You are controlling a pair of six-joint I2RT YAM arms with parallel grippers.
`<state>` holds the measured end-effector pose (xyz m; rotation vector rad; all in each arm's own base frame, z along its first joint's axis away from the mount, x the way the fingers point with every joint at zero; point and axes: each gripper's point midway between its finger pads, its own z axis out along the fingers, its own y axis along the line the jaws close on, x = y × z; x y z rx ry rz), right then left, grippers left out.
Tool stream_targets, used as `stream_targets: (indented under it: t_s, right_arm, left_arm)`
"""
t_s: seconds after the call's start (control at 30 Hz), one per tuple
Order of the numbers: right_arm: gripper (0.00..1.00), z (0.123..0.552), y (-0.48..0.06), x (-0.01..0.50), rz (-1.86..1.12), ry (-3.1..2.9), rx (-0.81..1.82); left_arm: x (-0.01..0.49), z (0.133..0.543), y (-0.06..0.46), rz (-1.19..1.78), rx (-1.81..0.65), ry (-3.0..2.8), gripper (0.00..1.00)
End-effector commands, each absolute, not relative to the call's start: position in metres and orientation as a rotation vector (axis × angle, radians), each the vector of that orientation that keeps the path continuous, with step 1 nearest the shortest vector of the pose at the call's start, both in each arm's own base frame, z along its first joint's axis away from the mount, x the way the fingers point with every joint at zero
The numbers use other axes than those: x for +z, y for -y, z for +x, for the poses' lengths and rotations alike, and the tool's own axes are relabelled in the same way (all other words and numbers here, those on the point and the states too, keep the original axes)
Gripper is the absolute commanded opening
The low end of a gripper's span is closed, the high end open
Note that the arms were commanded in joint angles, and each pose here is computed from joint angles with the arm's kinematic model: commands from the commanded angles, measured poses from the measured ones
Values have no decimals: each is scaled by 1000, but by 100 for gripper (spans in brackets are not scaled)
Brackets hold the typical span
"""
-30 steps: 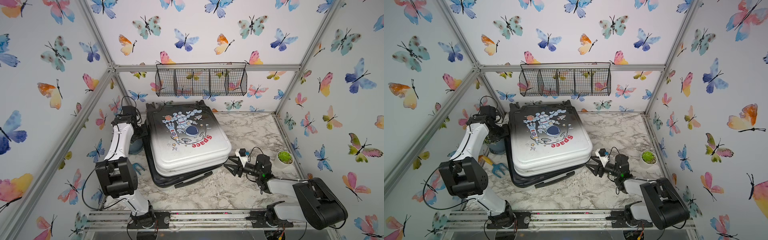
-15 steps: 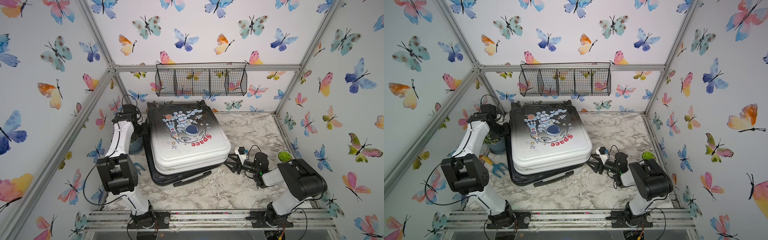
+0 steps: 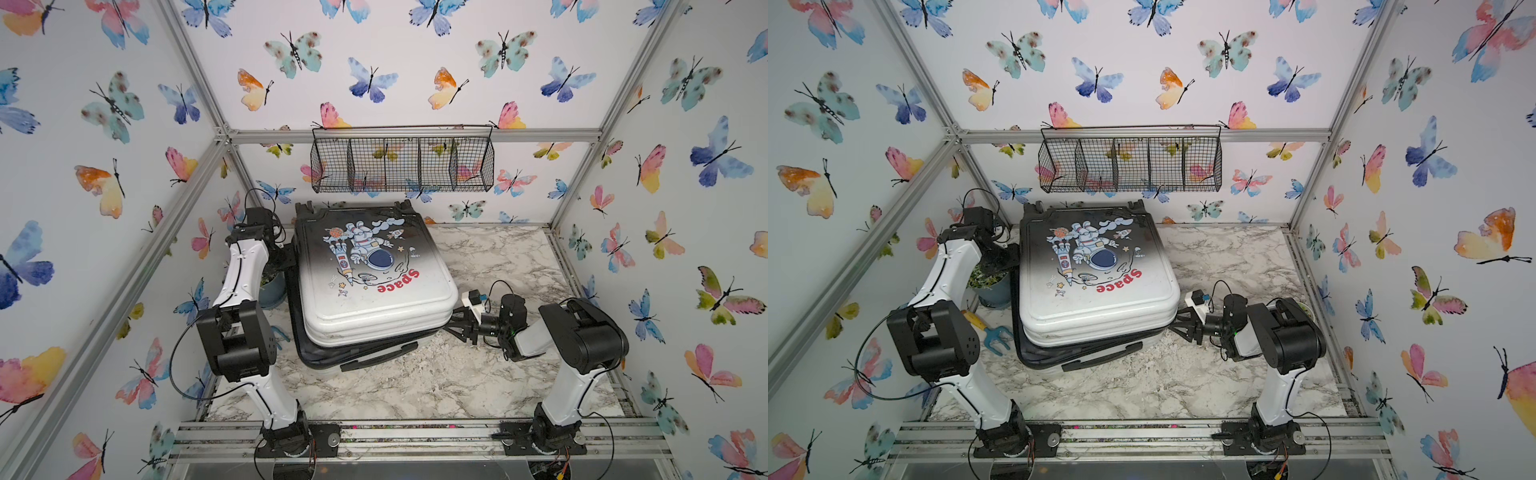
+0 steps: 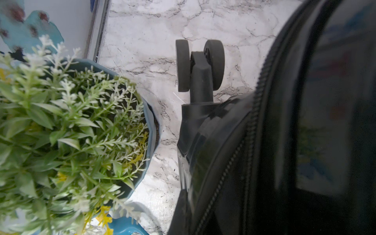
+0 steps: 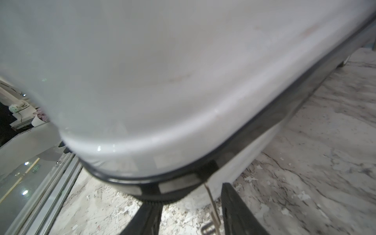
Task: Close the suitcase zippers
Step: Zip the zipper on the suitcase.
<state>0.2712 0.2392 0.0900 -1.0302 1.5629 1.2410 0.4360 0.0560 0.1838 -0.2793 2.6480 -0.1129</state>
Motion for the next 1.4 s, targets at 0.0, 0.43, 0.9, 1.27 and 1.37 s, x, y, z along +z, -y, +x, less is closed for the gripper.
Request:
stream_targets:
  t_s: [0.0,0.43,0.9,1.27,1.37]
  right_arm:
    - [45,272,-245,103,-1089,-1477,1268]
    - [22,283,-250,102,-1059,-1475,1322]
    - [1,279,-235,87,-1074,-1699,1133]
    - [2,248,-210,99,-872,-1792,1021]
    - [2,234,-220,101,-919,-1809,1016]
  left_arm:
    - [250,467,-29,-138,-279,-2413,0]
    - [248,473,-26,-141,-289,-2428,0]
    - [235,463,-45,-317,-173,-2467,0]
    - [231,444,-94,-635,150,-2457,0]
    - [232,442,-96,-696,150,-2446,0]
